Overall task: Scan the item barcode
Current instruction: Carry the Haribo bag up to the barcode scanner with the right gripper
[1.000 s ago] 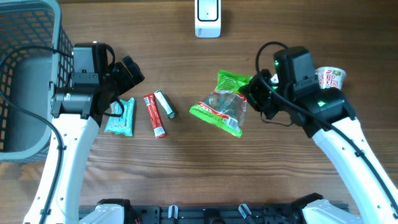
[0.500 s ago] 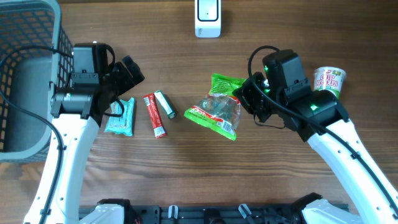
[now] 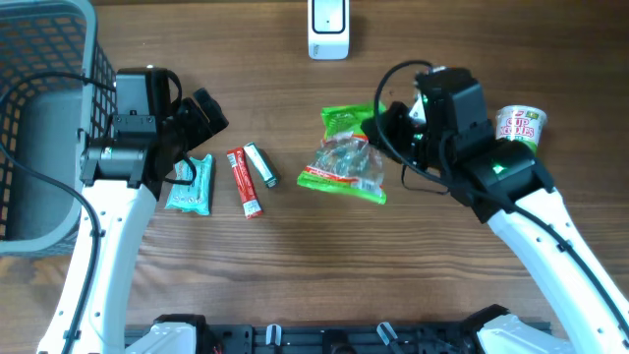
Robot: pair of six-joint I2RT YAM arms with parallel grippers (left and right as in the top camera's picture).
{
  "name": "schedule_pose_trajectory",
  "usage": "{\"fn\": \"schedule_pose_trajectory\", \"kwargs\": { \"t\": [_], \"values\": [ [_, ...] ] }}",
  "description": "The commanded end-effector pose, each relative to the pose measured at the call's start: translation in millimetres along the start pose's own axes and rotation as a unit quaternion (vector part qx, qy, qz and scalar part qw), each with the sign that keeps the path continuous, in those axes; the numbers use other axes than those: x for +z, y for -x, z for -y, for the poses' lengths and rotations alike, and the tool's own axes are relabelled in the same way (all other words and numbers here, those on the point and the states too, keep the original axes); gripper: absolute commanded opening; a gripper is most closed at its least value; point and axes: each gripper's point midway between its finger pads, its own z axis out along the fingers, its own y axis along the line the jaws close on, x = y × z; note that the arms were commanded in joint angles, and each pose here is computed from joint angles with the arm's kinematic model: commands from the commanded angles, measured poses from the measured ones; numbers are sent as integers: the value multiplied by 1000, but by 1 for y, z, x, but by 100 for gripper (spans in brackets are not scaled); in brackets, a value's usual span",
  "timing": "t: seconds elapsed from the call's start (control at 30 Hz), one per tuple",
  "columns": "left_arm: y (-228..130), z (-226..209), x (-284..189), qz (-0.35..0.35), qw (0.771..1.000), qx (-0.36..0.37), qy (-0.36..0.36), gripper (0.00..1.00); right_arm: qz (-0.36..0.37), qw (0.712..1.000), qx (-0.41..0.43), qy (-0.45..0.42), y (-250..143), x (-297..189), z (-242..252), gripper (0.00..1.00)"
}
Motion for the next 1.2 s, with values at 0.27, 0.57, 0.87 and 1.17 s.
{"fn": "schedule_pose_trajectory", "kwargs": {
  "t": [0.27, 0.57, 0.87, 1.17],
  "values": [
    [4, 2, -3, 6, 1000, -6, -6, 100, 70, 970, -234, -6, 82, -34, -90, 5],
    [4, 2, -3, 6, 1000, -6, -5, 100, 166, 919, -355, 47, 140, 23, -139, 5],
    [4, 2, -3, 6, 1000, -6, -5, 100, 223, 809, -542, 31, 171, 124, -138, 4],
    [4, 2, -3, 6, 1000, -6, -5, 100, 322, 742, -586, 50, 194, 184, -144, 4]
  ]
}}
